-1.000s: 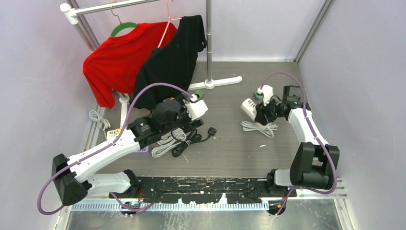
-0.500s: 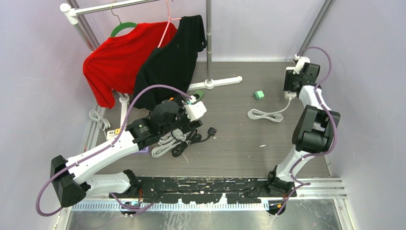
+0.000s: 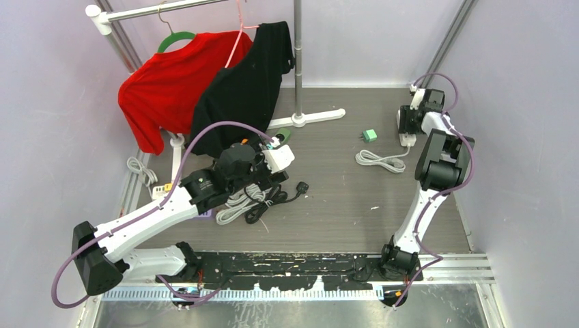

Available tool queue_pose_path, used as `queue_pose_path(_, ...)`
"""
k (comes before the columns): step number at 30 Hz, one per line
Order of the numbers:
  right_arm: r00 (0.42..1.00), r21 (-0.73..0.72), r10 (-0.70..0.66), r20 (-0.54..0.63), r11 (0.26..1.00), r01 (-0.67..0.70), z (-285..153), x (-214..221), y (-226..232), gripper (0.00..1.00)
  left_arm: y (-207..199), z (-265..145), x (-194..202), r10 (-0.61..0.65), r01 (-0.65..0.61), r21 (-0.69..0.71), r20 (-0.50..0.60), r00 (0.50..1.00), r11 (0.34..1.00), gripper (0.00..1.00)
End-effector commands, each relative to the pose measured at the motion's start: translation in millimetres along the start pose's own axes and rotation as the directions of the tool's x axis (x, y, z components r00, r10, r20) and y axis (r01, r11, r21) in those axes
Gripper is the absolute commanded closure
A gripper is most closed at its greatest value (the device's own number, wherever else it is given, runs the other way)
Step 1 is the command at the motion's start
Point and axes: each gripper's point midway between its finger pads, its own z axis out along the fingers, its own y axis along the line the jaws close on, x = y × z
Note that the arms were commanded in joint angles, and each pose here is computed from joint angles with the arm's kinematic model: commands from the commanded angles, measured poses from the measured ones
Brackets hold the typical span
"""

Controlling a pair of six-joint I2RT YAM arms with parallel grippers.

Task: Pull the plug off the socket
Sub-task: Place the socket at the center of the board.

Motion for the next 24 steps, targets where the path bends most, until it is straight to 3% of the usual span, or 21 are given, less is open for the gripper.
queue_pose_path(1,0.998,0.000,-0.033,0.062,0.999,0.033,-14,-30,-2,0.41,12,-1,-13,0.001,0.001,-0.045,0.050,0.999,0.999,0.12)
queue_pose_path(3,0.997,0.005,-0.037,0.061,0.999,0.036,-18,-31,-3,0.28,12,0,-13,0.000,0.002,-0.044,0.050,0.999,0.999,0.12)
queue_pose_path(6,0.995,0.017,-0.041,0.094,0.999,0.040,-38,-41,-4,0.20,10,0,-13,-0.004,0.006,-0.036,0.051,0.999,0.999,0.12)
queue_pose_path(11,0.983,-0.037,-0.048,0.178,0.998,0.056,-99,-54,14,0.16,3,3,-14,-0.026,0.026,-0.001,0.053,0.998,1.000,0.10)
queue_pose_path(14,0.978,-0.232,-0.008,0.206,0.971,0.057,-142,-40,60,0.16,-2,5,-16,-0.046,0.045,0.032,0.054,0.997,0.999,0.09)
queue_pose_path(19,0.972,-0.633,0.039,0.233,0.765,0.121,-224,-8,163,0.17,-13,10,-18,-0.084,0.080,0.087,0.046,0.995,0.993,0.07)
queue_pose_path(24,0.961,-0.805,0.081,0.265,0.567,0.174,-304,6,226,0.17,-28,17,-21,-0.208,0.207,0.146,-0.003,0.978,0.968,0.09)
